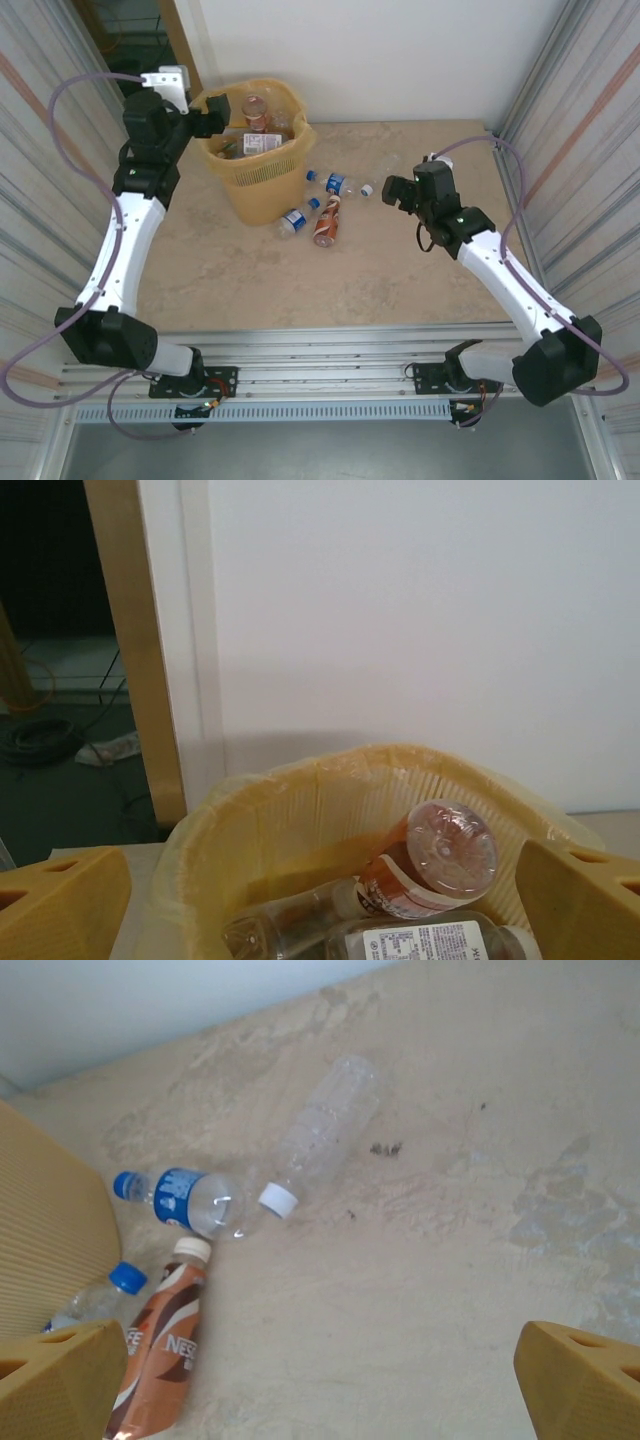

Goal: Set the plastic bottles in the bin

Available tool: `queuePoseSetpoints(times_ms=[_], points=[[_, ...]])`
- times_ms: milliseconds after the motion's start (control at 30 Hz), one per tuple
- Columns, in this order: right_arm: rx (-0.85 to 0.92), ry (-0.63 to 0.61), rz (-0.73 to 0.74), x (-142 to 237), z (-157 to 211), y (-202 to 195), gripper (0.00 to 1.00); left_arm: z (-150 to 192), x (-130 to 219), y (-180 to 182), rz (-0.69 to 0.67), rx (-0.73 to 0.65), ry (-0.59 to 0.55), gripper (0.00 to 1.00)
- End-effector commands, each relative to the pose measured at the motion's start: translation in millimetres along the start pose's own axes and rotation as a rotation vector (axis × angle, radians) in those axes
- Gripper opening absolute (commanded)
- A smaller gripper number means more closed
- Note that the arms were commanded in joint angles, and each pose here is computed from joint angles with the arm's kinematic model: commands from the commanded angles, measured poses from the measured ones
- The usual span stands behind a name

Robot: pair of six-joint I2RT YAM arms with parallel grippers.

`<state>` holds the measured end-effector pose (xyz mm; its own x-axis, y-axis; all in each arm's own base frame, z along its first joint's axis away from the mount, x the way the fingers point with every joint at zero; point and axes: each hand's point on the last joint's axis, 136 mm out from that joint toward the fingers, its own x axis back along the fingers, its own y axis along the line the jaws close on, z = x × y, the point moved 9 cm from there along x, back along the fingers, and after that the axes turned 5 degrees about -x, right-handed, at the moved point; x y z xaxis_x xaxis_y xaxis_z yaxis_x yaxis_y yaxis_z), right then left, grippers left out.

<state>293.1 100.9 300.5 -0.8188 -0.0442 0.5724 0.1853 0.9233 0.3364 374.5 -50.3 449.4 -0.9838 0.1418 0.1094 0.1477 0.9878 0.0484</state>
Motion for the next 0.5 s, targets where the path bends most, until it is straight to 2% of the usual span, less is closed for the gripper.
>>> queuePoseSetpoints(times_ms=[0, 467], points=[[-0.046, 0.032, -0.016, -2.8, -7.6, 2.6, 0.98, -3.9, -15.3, -14.0, 0.013, -0.135, 0.022, 0.99], [-0.158, 0.1, 0.002, -55.2, -32.4, -10.5, 0.99, 17.3, -88.5, -52.5, 0.034, -0.307, 0.148, 0.99]])
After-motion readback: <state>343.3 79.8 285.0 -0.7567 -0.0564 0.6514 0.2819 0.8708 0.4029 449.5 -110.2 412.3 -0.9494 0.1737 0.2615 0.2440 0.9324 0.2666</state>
